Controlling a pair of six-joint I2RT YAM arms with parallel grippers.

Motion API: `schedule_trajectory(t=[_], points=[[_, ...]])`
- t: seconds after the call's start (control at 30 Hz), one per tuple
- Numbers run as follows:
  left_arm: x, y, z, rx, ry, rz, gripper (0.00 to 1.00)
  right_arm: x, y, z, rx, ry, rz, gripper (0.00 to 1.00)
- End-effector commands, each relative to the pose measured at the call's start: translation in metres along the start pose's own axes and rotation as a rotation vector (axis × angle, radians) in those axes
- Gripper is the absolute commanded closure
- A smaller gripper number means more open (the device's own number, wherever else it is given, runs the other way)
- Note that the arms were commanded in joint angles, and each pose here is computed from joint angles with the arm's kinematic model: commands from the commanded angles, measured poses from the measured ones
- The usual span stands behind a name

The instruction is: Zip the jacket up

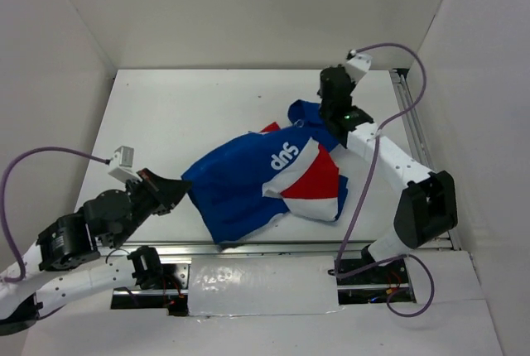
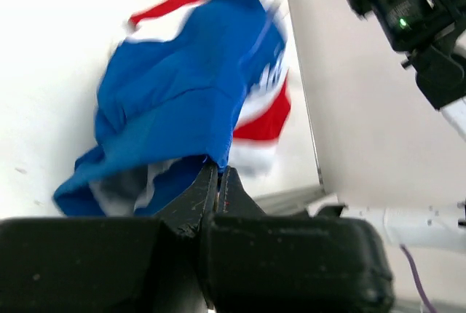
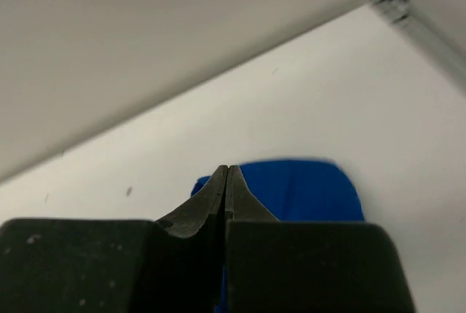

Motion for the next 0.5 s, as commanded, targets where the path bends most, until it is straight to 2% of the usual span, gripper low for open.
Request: schedule_trajectory(t=[0.0,0.13,0.17,0.2,0.27,0.33,0.37,0.47], points=[[0.006,0.011,0.040,-0.128,-0.031,0.081,1.00,-0.010,-0.020,0.075,-0.186,-0.037,-0.056,1.00],[0.011,0.005,0.046,-0.149,-0.006,0.179,1.00,-0.026,-0.022,0.115,-0.240,-0.066,-0.061,1.00],[0.011,0.003,0.046,-0.146,-0.010,0.197,1.00,-0.036,-0.025,0.122,-0.236,-0.054,-0.073,1.00],[0.007,0.002,0.048,-0.144,-0.013,0.194,1.00,-0.030,-0.024,0.122,-0.194,-0.041,-0.005,1.00],[0.005,-0.005,0.038,-0.111,-0.040,0.193,1.00,-0.025,-0.021,0.097,-0.082,0.011,0.069,1.00],[0.002,-0.015,0.026,-0.084,-0.052,0.184,1.00,-0.015,-0.009,0.058,0.046,0.071,0.145,1.00],[0.007,-0.022,0.013,-0.052,-0.063,0.199,1.00,-0.008,0.002,0.024,0.123,0.105,0.189,1.00],[0.030,-0.025,-0.030,0.103,-0.020,0.312,1.00,0.005,0.023,-0.036,0.308,0.096,0.308,0.87]])
Point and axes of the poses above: each gripper's point midway between its finger pads, its own y axis back along the fingers, its own x axis along the line the jaws close on, z = x × y, the point moved 2 cm from there along y, back along the fingers, and after that the axes turned 11 degrees about -y, right-handed, at the moved point
